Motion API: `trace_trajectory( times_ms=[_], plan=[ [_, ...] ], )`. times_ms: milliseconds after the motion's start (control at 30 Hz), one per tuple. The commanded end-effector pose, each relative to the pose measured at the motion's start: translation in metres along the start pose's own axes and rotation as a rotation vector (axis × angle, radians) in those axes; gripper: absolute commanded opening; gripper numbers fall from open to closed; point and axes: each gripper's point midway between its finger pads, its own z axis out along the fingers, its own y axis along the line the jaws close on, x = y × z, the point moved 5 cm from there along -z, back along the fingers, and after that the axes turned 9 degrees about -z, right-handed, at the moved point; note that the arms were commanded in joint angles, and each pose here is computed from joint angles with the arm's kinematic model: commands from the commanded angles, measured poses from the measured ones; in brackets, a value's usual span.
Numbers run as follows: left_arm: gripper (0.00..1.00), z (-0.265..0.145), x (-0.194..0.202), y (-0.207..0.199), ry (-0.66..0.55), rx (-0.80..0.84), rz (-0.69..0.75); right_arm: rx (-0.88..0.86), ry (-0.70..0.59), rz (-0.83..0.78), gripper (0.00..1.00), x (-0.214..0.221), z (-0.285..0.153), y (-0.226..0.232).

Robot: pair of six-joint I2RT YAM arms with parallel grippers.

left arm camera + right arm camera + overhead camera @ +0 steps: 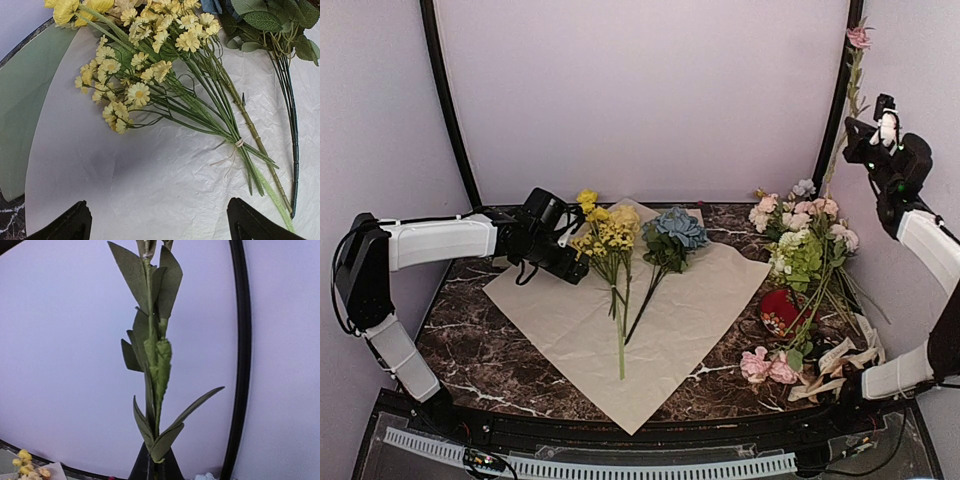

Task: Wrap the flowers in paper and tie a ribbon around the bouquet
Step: Place the fake flower on the flattened wrapping paper.

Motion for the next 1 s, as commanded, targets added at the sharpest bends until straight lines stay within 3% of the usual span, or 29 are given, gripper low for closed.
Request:
trace_trajectory(
  times_ms=[0,100,233,433,567,700,967],
  plan=[
    [0.98,-0.012,-0.011,0.002,-0.035,-0.003,0.002,-0.320,-0.034,0.055,0.00,-0.043,-0.001,0.062],
    [0.97,-0.013,-0.011,0.002,-0.044,-0.001,0.000,-0.445,0.025,0.128,0.00,-0.048,-0.002,0.112],
    [0.98,-0.014,-0.012,0.002,-0.047,-0.002,0.001,-0.580,0.171,0.359,0.00,-0.022,-0.007,0.190],
    [0.98,-0.016,-0.013,0.002,-0.049,0.002,-0.001,-0.715,0.482,0.722,0.00,0.054,-0.020,0.314],
    [0.98,-0.018,-0.013,0.002,-0.054,0.002,-0.002,-0.762,0.674,0.791,0.00,0.097,-0.023,0.381],
    [0.97,-0.020,-0.014,0.003,-0.057,-0.005,-0.002,-0.744,0.839,0.830,0.00,0.146,-0.025,0.419],
    [0.97,-0.020,-0.014,0.002,-0.057,0.004,-0.002,-0.662,0.957,0.783,0.00,0.208,-0.026,0.436]
  ],
)
